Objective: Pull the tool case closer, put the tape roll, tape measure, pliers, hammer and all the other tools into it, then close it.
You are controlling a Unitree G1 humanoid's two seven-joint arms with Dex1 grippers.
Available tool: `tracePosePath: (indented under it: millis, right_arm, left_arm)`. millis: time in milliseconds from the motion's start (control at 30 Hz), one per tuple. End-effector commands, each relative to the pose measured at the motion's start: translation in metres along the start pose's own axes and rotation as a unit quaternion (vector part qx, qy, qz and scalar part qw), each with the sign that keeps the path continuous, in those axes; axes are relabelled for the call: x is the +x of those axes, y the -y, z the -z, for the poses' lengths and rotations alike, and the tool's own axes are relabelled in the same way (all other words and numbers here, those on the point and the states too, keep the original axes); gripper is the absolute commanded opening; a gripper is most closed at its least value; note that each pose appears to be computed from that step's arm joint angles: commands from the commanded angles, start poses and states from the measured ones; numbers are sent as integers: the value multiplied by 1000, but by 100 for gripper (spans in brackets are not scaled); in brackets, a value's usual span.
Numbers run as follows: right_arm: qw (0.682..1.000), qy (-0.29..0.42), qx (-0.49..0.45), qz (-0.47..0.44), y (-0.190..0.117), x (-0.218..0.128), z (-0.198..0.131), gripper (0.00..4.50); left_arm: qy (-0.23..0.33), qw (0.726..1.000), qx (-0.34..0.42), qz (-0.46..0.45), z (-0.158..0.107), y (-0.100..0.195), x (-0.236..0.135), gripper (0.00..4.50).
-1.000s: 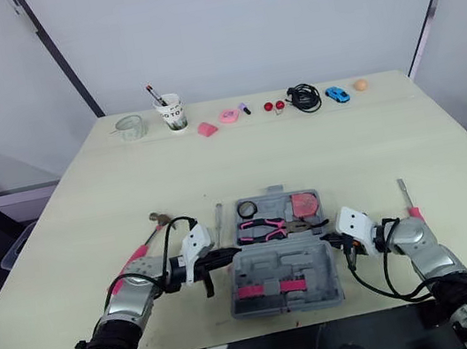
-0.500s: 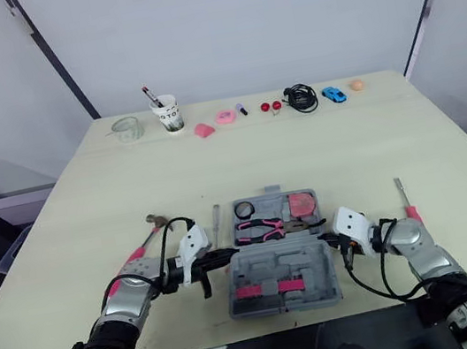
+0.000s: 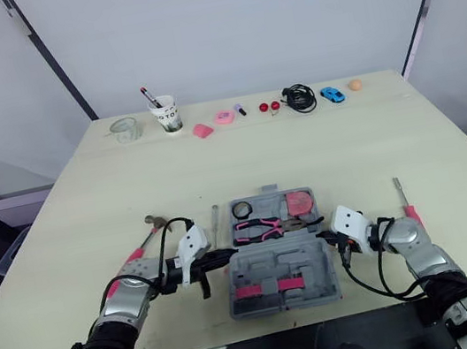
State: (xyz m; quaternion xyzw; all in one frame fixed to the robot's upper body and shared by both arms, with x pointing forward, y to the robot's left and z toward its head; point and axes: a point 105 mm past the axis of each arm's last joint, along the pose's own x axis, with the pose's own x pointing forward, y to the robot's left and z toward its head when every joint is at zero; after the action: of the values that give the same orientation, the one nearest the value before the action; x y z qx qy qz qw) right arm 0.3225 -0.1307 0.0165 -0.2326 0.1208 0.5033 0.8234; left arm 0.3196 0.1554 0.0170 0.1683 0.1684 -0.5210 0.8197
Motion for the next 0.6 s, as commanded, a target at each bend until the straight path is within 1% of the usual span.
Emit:
tracePosePath:
  millis: [33,600]
  right_arm:
    - [999,42,-31,4,6,7,-25,0]
    - [999,42,-33,-2,7,12,-27,0]
  left_arm:
    - [-7,1000,0,13,4,7,6,2]
    - [-10,1000,-3,13,6,9,6,2]
